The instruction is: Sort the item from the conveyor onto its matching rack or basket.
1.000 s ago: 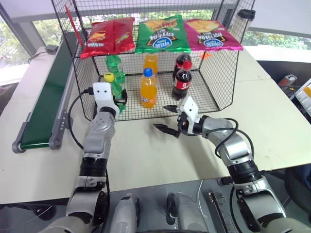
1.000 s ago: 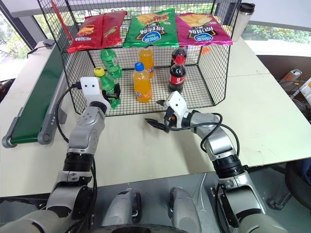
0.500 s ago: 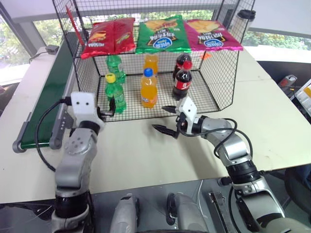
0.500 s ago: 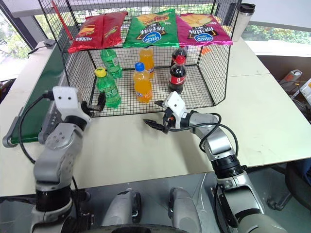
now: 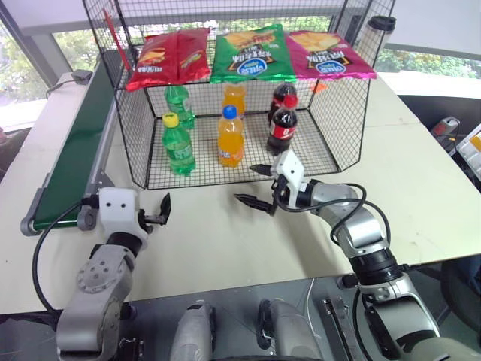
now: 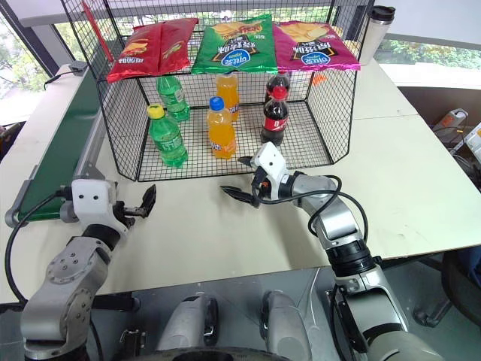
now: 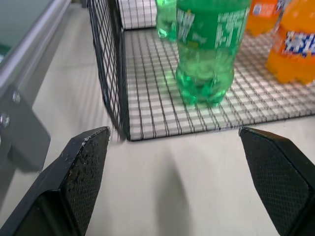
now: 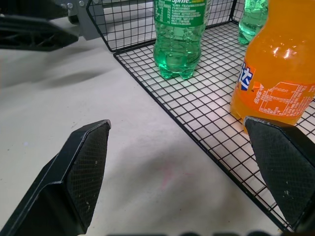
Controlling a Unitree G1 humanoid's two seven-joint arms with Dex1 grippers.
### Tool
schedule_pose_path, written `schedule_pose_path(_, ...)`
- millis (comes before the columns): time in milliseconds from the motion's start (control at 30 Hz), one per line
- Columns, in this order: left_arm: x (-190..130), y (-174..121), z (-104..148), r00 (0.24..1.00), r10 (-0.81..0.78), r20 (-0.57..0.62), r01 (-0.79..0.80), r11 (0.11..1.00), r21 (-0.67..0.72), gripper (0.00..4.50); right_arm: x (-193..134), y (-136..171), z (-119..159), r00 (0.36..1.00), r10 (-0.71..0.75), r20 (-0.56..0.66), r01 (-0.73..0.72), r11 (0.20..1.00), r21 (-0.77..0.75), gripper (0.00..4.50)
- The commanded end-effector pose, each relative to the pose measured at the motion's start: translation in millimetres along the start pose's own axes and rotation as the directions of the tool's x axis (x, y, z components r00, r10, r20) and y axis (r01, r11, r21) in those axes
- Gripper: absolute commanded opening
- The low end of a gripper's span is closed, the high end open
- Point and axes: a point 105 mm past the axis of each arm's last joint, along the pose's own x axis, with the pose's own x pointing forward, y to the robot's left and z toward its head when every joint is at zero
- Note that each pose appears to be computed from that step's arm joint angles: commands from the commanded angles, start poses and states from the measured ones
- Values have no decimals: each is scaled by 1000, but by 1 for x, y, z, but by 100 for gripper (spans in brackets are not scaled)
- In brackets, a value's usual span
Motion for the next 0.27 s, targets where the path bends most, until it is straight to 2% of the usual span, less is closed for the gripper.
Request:
schedule_pose_path(33, -4, -5, 4, 999, -19, 31, 18, 999, 29, 437, -1, 2, 13, 999, 10, 47, -9, 999, -33, 450)
schedule_pose_path(267, -6, -14, -6, 998, -55, 15, 54, 998, 27, 437, -1, 0, 15, 999, 10, 41, -8, 999, -36, 450)
